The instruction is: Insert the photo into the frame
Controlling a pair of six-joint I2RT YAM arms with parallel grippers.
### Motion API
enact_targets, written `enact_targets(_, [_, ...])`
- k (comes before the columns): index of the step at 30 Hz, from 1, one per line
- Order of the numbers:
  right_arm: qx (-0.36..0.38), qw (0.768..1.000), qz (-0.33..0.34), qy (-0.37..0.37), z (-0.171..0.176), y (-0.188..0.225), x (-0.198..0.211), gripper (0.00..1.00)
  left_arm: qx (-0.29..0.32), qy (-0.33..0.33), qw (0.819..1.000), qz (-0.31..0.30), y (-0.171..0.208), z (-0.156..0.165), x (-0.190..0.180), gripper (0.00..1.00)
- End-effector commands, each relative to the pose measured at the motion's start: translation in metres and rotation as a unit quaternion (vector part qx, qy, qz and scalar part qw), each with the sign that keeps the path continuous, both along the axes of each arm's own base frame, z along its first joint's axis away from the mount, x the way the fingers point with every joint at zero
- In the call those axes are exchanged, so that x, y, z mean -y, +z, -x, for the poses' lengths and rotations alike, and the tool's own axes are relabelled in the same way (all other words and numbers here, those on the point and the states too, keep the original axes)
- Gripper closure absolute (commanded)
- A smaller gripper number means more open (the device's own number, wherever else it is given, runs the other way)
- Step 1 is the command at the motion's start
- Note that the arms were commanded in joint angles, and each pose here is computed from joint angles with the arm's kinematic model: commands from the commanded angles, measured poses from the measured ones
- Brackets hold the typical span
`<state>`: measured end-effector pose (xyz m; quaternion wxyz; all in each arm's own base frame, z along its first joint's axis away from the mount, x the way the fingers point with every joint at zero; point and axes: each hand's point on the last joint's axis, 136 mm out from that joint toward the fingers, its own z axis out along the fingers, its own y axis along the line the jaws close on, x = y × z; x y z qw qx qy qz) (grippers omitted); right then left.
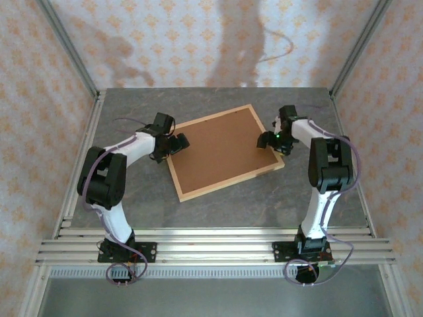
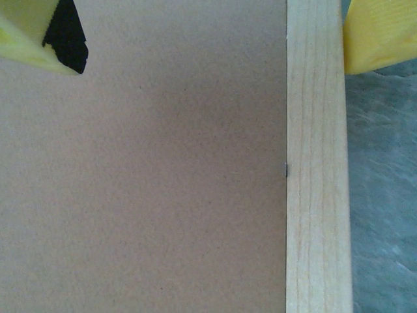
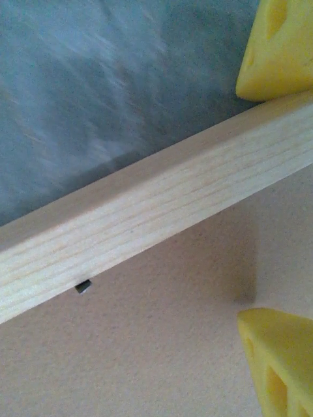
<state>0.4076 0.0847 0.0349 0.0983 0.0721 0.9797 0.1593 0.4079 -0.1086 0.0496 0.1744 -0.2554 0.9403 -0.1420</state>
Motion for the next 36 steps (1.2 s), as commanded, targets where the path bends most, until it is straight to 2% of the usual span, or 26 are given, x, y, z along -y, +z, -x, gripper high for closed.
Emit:
enact_targets(1, [-0.055,0.998,-0.043,-0.01,0.048,0.005,-0.045,0.19,0.008,-0.021,1.0,-0.005,0.004,-0.011,0.003,0.04])
enact_targets(6, [-0.056,0.998,-0.021,-0.028,0.069,0.016,-0.061,0.21,0.018,-0.019,1.0,-0.001,0.005,-0.03,-0.006,0.04])
enact_targets(10, [-0.026,0.999,-0.009,-0.035,0.057,0.039,-0.057,0.22,0.032,-0.019,0.999,-0.008,0.015,-0.045,-0.019,0.04])
enact_targets(13, [0.005,1.0,0.017,-0.021,0.042,0.057,-0.047,0.22,0.014,-0.018,1.0,-0.02,0.008,-0.046,-0.036,0.04])
enact_targets(18, [0.03,0.999,0.043,0.008,0.008,0.064,-0.024,0.22,-0.002,-0.033,0.998,-0.059,0.017,-0.026,-0.061,0.03])
enact_targets(21, [0.032,0.997,0.065,0.008,-0.015,0.058,-0.005,0.24,-0.01,-0.038,0.998,-0.049,0.015,-0.011,-0.061,0.03])
enact_targets(24, [0.034,0.997,0.072,0.018,-0.034,0.05,0.002,0.29,-0.017,-0.039,0.998,-0.047,0.011,0.002,-0.061,0.05])
enact_targets(29, [0.016,0.996,0.08,0.034,-0.057,0.037,0.005,0.39,-0.035,-0.051,0.995,-0.079,0.003,0.018,-0.072,0.08])
enact_targets(32, [0.012,0.996,0.083,0.038,-0.069,0.029,0.004,0.43,-0.043,-0.057,0.993,-0.091,0.0,0.024,-0.078,0.13])
enact_targets(36, [0.015,0.996,0.079,0.038,-0.08,0.026,0.001,0.44,-0.048,-0.057,0.992,-0.102,-0.003,0.028,-0.085,0.27])
